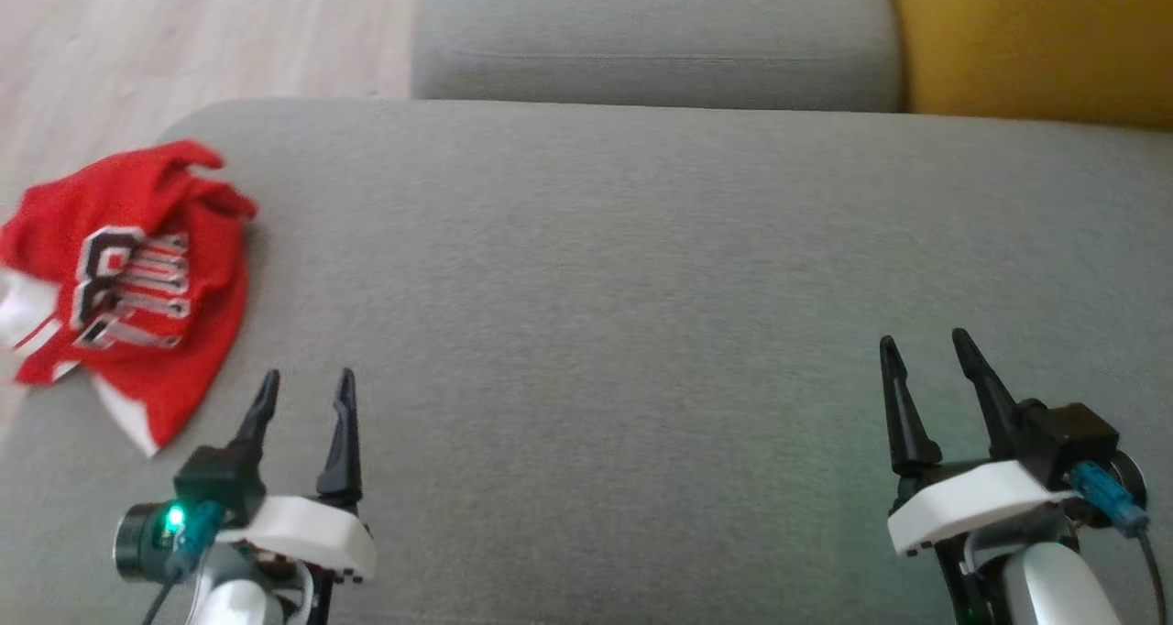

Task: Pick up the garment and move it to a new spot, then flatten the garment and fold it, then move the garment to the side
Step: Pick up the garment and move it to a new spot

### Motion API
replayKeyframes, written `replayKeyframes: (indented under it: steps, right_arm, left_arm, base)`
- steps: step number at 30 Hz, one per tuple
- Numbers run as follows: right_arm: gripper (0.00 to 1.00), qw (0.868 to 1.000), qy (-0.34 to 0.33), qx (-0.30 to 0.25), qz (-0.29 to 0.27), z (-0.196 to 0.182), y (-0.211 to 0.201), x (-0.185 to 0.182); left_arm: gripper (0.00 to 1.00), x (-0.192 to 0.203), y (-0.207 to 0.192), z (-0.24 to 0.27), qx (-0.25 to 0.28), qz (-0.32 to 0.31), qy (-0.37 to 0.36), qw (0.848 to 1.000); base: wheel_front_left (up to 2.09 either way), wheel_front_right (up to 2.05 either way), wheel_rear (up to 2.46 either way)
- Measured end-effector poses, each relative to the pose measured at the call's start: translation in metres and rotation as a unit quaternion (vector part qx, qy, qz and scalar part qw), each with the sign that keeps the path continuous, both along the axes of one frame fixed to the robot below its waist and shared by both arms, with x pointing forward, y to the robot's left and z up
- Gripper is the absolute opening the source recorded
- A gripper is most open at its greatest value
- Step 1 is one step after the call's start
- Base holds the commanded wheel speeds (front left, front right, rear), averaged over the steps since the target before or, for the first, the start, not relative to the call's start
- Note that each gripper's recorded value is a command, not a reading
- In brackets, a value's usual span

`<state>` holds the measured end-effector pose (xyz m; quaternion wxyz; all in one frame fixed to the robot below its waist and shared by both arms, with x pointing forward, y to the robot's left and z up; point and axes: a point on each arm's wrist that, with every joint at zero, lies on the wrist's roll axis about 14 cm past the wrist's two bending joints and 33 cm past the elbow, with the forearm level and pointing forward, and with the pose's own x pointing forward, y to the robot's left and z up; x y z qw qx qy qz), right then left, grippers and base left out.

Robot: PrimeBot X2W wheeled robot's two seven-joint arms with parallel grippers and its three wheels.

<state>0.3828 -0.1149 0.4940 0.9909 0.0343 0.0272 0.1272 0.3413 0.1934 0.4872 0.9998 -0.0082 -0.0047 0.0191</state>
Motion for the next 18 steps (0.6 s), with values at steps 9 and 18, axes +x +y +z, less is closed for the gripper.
replayKeyframes:
  steps: [9,18]
  right_arm:
    - [1.00,0.996,-0.011,0.006,0.091,0.012,0.064,0.010]
    - [1.00,0.989,-0.015,0.007,0.148,0.016,0.104,0.012]
  left_arm:
    - [1.00,-0.028,0.054,0.009,-0.005,0.089,-0.014,0.996]
    - [1.00,-0.057,0.092,0.015,-0.009,0.157,-0.026,0.987]
  base:
    - [0.00,0.00,0.00]
    - [0.00,0.00,0.00]
